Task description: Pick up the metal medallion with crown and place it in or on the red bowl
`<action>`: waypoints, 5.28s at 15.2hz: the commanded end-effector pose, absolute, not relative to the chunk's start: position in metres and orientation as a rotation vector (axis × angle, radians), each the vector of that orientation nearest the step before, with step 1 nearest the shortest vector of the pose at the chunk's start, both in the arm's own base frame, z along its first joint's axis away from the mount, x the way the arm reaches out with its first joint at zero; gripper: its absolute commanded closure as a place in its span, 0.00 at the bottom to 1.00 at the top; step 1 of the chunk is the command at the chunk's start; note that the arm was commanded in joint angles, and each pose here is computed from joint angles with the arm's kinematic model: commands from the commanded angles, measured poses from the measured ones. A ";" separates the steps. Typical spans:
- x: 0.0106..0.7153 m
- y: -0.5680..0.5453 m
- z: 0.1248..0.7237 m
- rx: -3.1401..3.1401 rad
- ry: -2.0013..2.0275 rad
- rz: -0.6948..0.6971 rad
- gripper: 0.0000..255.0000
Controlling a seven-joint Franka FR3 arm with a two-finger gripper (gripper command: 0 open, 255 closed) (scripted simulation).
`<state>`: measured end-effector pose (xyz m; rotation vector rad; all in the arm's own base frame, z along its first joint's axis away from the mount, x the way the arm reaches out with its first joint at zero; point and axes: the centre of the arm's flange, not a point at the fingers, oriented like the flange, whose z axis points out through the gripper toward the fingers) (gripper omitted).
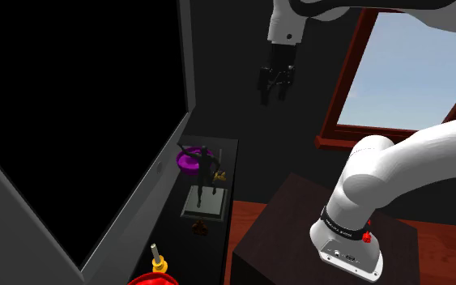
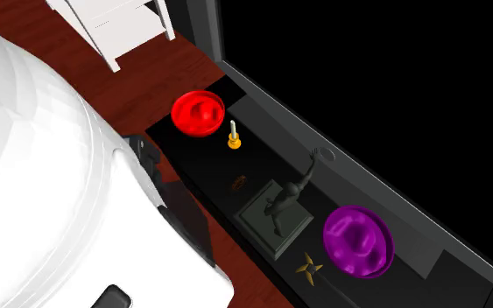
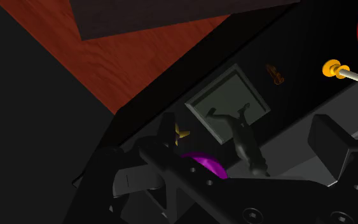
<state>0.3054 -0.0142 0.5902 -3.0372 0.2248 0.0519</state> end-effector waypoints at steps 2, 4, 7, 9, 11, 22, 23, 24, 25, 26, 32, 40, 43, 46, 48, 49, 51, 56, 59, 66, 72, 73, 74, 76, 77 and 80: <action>0.309 -0.007 0.579 -3.039 0.230 0.054 0.00; 0.317 0.006 0.558 -3.044 0.242 0.057 0.00; 0.330 0.026 0.525 -3.050 0.258 0.063 0.00; 0.338 0.039 0.503 -3.054 0.270 0.066 0.00; 0.346 0.052 0.481 -3.058 0.281 0.070 0.00; 0.391 0.120 0.358 -3.081 0.344 0.090 0.00; 0.395 0.126 0.347 -3.082 0.349 0.092 0.00; 0.400 0.132 0.335 -3.084 0.355 0.094 0.00; 0.404 0.138 0.324 -3.086 0.361 0.095 0.00; 0.408 0.144 0.313 -3.088 0.367 0.097 0.00; 0.433 0.177 0.244 -3.099 0.401 0.108 0.00; 0.459 0.212 0.165 -3.111 0.439 0.120 0.00; 0.458 0.212 0.149 -3.111 0.439 0.120 0.00; 0.456 0.212 0.130 -3.111 0.439 0.120 0.00; 0.456 0.212 0.130 -3.111 0.439 0.120 0.00; 0.456 0.212 0.130 -3.111 0.439 0.120 0.00; 0.456 0.212 0.130 -3.111 0.439 0.120 0.00; 0.456 0.212 0.131 -3.111 0.439 0.120 1.00; 0.456 0.212 0.131 -3.111 0.439 0.120 1.00; 0.456 0.212 0.141 -3.111 0.439 0.120 1.00; 0.456 0.212 0.173 -3.111 0.439 0.120 1.00; 0.456 0.212 0.178 -3.111 0.439 0.120 1.00; 0.456 0.212 0.183 -3.111 0.439 0.120 1.00; 0.456 0.212 0.194 -3.111 0.439 0.120 1.00; 0.456 0.212 0.199 -3.111 0.439 0.120 1.00; 0.456 0.212 0.215 -3.111 0.439 0.120 1.00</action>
